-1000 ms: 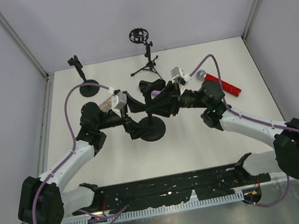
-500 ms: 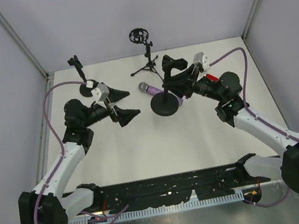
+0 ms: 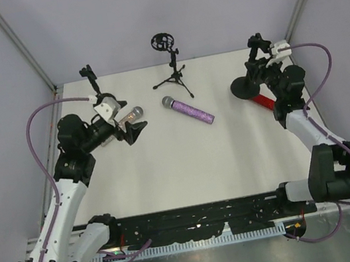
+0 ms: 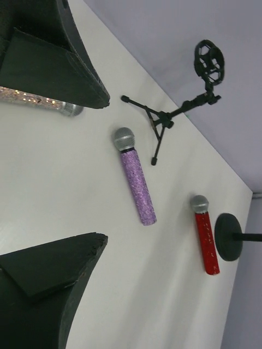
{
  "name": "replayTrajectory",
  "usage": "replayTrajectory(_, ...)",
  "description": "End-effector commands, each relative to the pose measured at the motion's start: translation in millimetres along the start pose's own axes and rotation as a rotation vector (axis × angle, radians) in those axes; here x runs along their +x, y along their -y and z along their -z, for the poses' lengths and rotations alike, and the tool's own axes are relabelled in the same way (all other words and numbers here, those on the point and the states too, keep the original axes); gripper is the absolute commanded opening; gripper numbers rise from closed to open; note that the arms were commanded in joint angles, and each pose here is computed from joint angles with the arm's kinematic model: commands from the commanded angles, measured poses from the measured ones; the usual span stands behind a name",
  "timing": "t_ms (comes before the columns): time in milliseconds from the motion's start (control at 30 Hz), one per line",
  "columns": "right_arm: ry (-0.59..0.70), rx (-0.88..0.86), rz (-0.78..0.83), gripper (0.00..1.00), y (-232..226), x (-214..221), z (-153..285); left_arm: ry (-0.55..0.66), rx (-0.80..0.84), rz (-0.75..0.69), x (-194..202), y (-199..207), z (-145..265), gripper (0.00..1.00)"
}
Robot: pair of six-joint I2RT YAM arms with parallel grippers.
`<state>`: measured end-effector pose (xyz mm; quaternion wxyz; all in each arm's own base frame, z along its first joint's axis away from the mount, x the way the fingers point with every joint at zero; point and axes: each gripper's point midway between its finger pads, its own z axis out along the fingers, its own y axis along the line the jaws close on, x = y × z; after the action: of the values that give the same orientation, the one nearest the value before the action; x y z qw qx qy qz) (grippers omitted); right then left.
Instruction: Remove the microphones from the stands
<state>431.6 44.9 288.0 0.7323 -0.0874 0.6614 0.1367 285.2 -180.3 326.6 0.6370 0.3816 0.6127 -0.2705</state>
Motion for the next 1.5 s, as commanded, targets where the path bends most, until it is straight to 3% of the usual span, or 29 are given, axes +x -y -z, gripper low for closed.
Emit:
replayTrajectory(0, 0.201, 0.236, 0.124, 0.05, 65.8, -65.7, -14.2, -0.121, -0.164, -0.019, 33.9, -17.1, 23.5, 1.0)
replayTrajectory(267, 0.206, 0.499, 0.148, 0.05, 150.9, -56.1, -46.3, -0.146, -0.168, -0.082, 44.8, -8.6, 39.8, 1.0)
replayTrajectory(533, 0.193, 0.619, 0.193, 0.06, 196.8, -21.3, -79.7, -0.101, -0.048, -0.063, 44.2, 12.2, 34.4, 1.0)
replayTrajectory(967, 0.141, 0.646, 0.203, 0.08, 220.5, 32.9, -103.8, -0.081, -0.014, -0.025, 51.9, 10.0, 38.9, 1.0)
replayTrajectory(1467, 0.09, 0.631, 0.187, 0.1, 225.5, 57.2, -115.2, -0.057, -0.012, 0.017, 57.7, 5.2, 39.5, 1.0)
